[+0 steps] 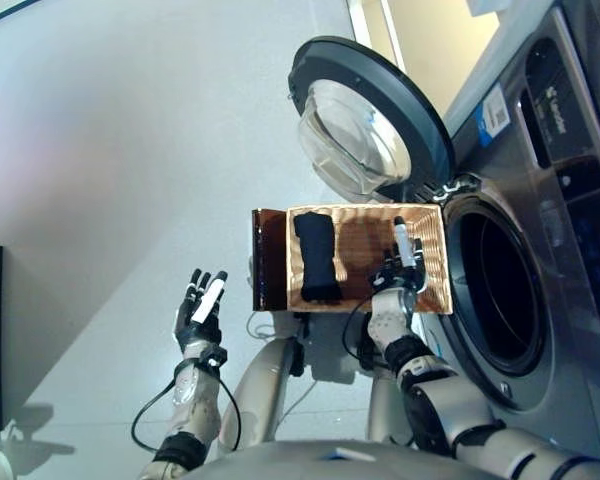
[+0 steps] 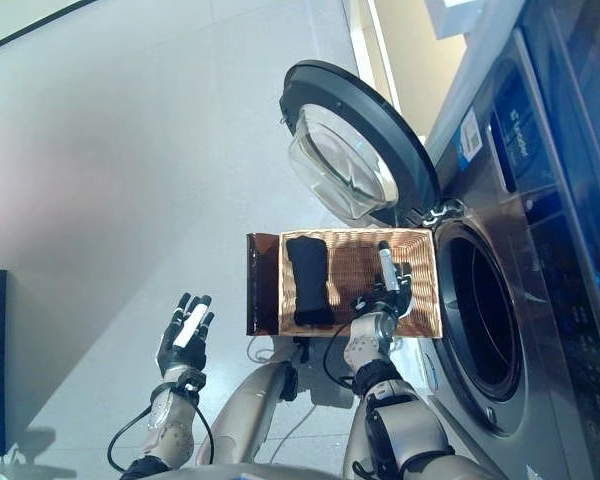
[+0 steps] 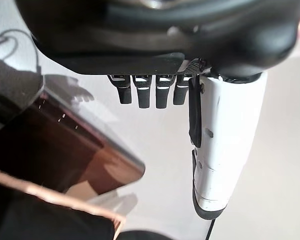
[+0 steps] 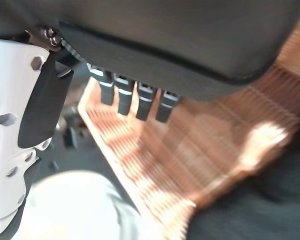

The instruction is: Pick up the clothes and place them into the washing machine

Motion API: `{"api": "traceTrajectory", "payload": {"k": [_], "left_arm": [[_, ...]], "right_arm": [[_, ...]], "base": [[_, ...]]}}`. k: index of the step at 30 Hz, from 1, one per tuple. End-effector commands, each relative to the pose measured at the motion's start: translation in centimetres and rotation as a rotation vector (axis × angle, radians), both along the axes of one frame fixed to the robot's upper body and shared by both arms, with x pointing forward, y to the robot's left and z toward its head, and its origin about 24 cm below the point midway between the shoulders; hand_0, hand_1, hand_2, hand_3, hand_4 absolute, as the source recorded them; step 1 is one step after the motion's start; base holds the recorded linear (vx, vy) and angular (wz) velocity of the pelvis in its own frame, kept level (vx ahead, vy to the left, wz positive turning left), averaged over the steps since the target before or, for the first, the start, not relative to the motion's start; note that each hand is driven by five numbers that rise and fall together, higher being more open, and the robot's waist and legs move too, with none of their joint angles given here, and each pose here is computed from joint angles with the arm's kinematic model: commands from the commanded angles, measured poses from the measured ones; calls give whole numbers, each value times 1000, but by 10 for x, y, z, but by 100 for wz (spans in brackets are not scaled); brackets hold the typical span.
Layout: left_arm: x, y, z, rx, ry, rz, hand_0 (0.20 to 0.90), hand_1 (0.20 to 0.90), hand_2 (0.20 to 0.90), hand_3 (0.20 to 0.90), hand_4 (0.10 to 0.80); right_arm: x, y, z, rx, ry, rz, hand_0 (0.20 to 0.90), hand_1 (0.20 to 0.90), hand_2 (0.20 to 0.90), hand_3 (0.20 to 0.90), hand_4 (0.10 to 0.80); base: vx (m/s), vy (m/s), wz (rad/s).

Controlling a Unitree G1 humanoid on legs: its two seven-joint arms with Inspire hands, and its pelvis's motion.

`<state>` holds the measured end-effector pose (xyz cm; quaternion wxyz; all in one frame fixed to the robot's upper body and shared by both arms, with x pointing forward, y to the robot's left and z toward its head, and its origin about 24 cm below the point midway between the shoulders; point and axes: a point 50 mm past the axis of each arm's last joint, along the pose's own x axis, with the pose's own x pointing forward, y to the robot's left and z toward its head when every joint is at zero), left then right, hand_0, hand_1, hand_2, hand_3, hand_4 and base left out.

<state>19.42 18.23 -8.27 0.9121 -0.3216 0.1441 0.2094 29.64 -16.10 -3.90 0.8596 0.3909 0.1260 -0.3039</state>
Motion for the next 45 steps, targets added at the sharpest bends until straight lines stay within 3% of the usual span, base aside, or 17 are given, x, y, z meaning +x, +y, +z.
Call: {"api": "traceTrajectory", "payload": {"k": [1,5,14,30,42,43,45], "left_arm": [[8,31,18,107,-96,62,900,900,900,900,800],[10,40,22,160,-95,36,900,900,900,900,800],[21,57,47,260,-177,19,900,900,900,900,800],[48,47,105,315,-434,30,900,900,900,900,800],[61,32,117,318,-478,-6,900,900,900,900,800],[62,31,119,320,-485,-9,900,900,900,900,800],[63,30,120,322,-491,-14,900,900,900,900,800]], "right_arm": [[9,17,13,-149,-61,177,900,900,900,900,800],[12,26,5,-451,63,453,900,900,900,900,800],[19,30,-1,-932,249,740,900,900,900,900,800],[43,19,24,-999,278,670,900,900,900,900,800],[75,-5,71,-1123,284,558,900,900,900,900,800],[77,-9,74,-1139,288,550,200,200,200,200,300],[78,-10,77,-1151,289,543,200,200,200,200,300]], "base": [[26,-26,9],[12,-32,6],[8,-10,14],[19,1,13],[28,-5,10],[27,-11,5],[7,-3,2]]}}
